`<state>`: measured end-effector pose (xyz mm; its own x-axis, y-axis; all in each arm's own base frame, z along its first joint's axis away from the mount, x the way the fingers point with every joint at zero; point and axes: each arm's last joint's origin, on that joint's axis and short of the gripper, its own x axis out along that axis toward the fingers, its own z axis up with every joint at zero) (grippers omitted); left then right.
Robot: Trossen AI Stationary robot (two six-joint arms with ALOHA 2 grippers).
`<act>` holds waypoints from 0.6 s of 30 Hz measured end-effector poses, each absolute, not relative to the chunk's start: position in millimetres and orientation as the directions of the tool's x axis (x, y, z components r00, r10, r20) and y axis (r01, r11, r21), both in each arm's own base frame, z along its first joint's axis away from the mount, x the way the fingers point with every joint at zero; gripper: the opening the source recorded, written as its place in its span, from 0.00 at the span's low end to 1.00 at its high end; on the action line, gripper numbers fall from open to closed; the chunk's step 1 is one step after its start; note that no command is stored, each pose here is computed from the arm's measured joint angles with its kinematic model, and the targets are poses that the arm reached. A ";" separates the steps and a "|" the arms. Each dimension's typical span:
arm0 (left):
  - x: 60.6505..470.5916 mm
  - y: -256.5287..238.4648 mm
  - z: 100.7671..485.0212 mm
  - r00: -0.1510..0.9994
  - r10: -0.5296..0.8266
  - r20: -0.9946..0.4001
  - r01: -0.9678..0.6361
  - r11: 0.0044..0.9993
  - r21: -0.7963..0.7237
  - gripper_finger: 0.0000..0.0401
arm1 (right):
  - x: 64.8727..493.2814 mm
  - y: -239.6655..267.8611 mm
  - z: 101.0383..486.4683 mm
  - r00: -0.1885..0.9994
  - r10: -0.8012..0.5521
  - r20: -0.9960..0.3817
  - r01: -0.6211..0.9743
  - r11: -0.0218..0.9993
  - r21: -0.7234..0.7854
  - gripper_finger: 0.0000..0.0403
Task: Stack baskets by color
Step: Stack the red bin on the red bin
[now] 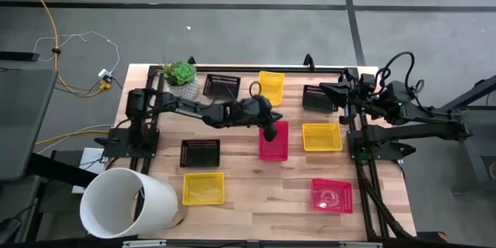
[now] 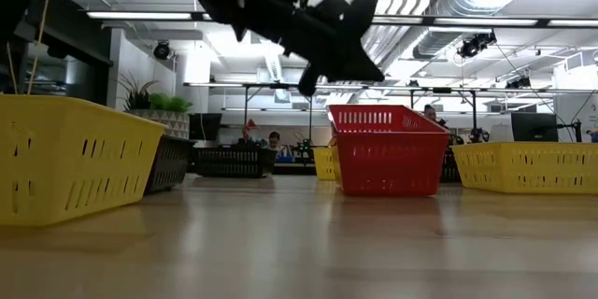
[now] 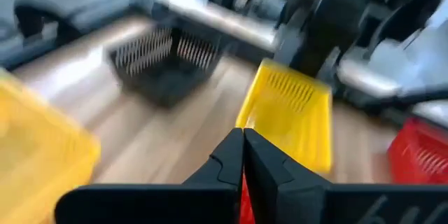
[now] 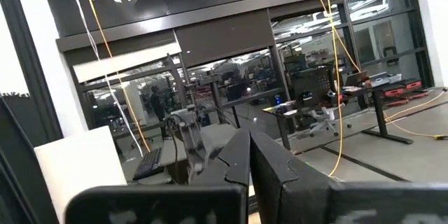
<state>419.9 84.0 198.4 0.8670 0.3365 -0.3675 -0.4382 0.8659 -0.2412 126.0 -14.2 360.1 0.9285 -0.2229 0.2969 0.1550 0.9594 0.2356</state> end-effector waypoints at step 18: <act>419.3 85.5 186.1 0.831 0.348 -0.434 -0.490 0.828 -0.274 0.00 | 125.9 -14.3 360.1 0.928 -0.225 0.297 0.155 0.958 0.242 0.00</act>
